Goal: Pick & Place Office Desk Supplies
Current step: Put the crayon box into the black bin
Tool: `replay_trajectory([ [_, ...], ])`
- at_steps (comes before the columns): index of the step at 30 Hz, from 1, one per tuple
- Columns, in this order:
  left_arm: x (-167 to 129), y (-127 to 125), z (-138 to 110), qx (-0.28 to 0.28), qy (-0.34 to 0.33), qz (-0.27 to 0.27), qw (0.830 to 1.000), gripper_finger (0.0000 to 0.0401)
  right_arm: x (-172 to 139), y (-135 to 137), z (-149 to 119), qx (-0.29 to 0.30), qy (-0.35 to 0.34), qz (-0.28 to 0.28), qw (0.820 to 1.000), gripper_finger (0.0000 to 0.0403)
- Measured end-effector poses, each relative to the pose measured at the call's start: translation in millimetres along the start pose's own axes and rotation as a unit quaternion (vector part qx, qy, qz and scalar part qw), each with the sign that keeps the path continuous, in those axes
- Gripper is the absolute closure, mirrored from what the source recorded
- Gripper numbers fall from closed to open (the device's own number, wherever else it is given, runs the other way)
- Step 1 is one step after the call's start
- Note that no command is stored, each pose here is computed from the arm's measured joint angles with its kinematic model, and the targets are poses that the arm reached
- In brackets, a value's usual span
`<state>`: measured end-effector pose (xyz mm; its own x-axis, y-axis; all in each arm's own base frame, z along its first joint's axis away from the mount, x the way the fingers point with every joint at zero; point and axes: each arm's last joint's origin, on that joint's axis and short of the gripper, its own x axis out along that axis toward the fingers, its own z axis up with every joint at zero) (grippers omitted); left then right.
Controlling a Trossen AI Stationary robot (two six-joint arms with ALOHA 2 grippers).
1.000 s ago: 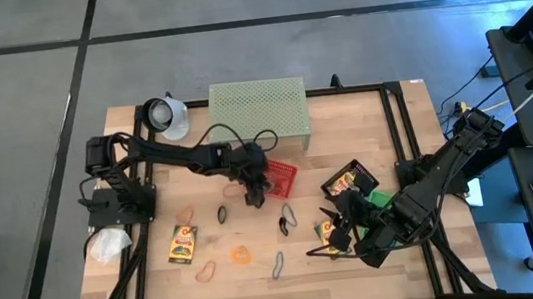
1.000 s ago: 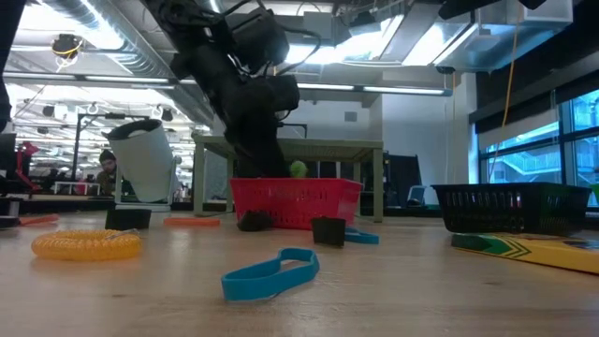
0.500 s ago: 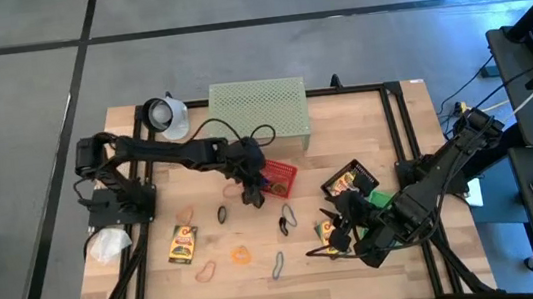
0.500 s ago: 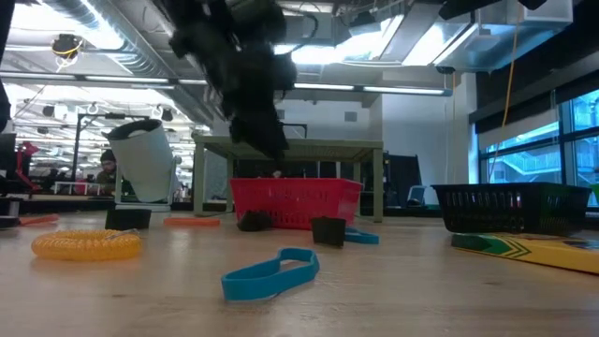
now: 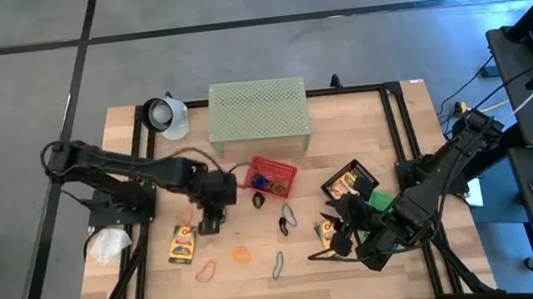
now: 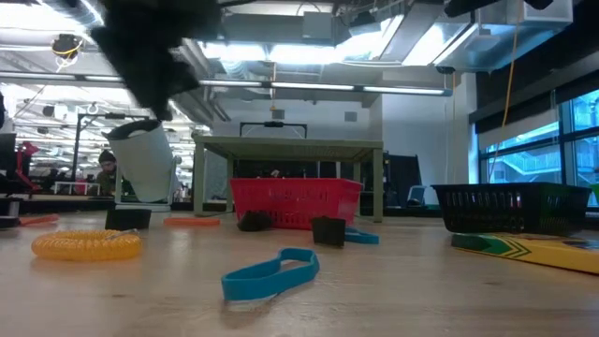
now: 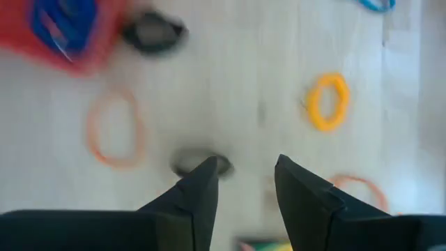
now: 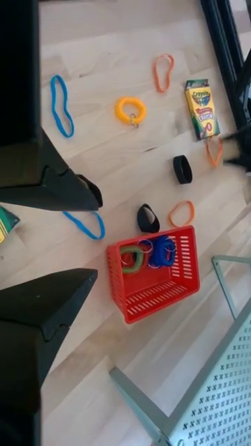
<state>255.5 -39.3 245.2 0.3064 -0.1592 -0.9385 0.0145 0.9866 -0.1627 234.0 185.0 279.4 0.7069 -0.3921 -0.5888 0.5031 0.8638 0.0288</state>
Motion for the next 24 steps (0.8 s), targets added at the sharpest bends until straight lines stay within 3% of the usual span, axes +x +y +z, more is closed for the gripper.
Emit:
replay_trajectory([
  [2, 3, -6, -3, -0.064, 0.013, 0.008, 0.998, 0.0267, 0, 0, 0, 0.003, 0.000, 0.000, 1.000, 0.0257],
  [5, 9, -10, -3, -0.189, -0.006, 0.081, 0.979, 0.0273, 1, 2, -1, 0.006, -0.001, 0.002, 1.000, 0.0257],
  [10, 16, -17, -3, -0.242, -0.019, 0.115, 0.963, 0.0287, 1, 3, 0, 0.010, -0.004, 0.007, 1.000, 0.0257],
  [17, 24, -21, -18, -0.229, 0.084, 0.120, 0.962, 0.0291, 0, 4, -1, -0.007, -0.003, 0.009, 1.000, 0.0257],
  [20, 24, -34, -28, -0.198, 0.138, 0.093, 0.966, 0.0284, 0, 4, -1, -0.016, -0.002, 0.009, 1.000, 0.0257],
  [24, 25, -63, -39, -0.141, 0.156, 0.062, 0.976, 0.0279, 0, 4, -1, -0.028, -0.002, 0.009, 1.000, 0.0257],
])
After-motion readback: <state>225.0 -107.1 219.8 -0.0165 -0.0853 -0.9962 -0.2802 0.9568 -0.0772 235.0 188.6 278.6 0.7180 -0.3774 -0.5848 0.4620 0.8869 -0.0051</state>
